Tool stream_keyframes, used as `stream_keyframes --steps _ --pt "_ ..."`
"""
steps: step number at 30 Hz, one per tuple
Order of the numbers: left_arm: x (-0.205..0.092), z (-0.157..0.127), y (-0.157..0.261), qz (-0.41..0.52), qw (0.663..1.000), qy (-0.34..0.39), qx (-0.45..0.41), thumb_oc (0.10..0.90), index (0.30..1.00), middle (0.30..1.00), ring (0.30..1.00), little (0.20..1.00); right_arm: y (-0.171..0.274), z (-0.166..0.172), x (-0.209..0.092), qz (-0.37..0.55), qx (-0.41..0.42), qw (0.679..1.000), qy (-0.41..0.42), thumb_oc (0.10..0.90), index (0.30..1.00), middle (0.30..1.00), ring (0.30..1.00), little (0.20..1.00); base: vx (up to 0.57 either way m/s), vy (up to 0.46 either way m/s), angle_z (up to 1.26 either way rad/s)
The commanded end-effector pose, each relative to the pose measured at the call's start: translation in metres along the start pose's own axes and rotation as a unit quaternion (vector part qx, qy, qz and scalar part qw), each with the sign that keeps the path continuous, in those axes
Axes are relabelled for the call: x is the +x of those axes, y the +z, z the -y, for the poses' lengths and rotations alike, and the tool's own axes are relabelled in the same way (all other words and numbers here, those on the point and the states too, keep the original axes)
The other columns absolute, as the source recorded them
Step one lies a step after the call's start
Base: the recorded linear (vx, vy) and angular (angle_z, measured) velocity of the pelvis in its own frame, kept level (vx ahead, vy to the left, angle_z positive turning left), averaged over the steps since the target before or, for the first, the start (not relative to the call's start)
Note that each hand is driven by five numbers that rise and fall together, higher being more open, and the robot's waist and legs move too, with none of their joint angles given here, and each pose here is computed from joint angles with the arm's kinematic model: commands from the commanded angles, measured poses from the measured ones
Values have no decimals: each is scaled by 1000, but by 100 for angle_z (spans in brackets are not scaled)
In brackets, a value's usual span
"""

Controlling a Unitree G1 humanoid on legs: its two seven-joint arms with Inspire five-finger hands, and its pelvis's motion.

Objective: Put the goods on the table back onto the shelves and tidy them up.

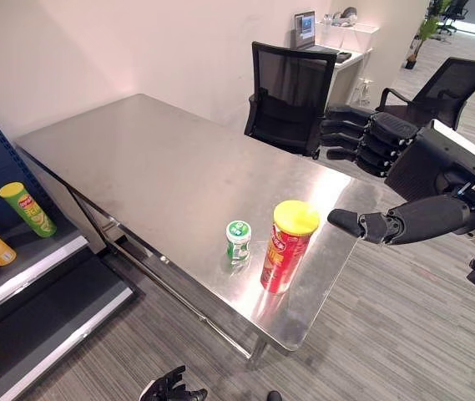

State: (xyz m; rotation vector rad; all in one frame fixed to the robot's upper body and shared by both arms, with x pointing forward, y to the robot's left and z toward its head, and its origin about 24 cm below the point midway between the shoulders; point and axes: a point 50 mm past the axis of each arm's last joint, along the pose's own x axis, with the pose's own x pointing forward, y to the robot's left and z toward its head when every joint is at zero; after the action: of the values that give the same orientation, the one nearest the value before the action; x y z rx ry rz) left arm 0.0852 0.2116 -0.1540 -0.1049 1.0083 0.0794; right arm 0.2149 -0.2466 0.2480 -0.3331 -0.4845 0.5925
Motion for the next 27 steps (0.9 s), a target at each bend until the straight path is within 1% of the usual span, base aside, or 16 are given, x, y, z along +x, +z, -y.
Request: stream_keyframes --steps 1,7,9,11,13,16,21,27 --pt "9 0 41 71 997 -17 24 800 900 900 900 900 40 23 7 114 -65 990 -60 800 900 900 900 900 0 0 0" --pt "10 3 44 76 997 -23 24 800 900 900 900 900 27 21 8 74 -56 995 -43 800 900 900 900 900 21 -3 8" --pt "10 3 44 75 997 -24 25 800 900 900 900 900 22 20 8 61 -38 997 -31 800 900 900 900 900 22 -5 11" --pt "10 3 42 68 997 -25 28 800 900 900 900 900 12 22 4 53 -12 998 -44 800 900 900 900 900 28 -10 15" --pt "10 1 40 63 997 -23 28 800 900 900 900 900 4 18 4 56 18 997 -45 800 900 900 900 900 38 -10 17" --pt "10 1 39 62 997 -22 29 800 900 900 900 900 2 15 5 65 39 996 -39 800 900 900 900 900 0 0 0" --pt "10 0 38 59 998 -21 31 800 900 900 900 900 1 7 7 62 55 997 -11 800 900 900 900 900 16 -6 10" --pt "10 -1 39 61 998 -18 31 800 900 900 900 900 2 7 11 96 74 992 -27 800 900 900 900 900 14 0 5"
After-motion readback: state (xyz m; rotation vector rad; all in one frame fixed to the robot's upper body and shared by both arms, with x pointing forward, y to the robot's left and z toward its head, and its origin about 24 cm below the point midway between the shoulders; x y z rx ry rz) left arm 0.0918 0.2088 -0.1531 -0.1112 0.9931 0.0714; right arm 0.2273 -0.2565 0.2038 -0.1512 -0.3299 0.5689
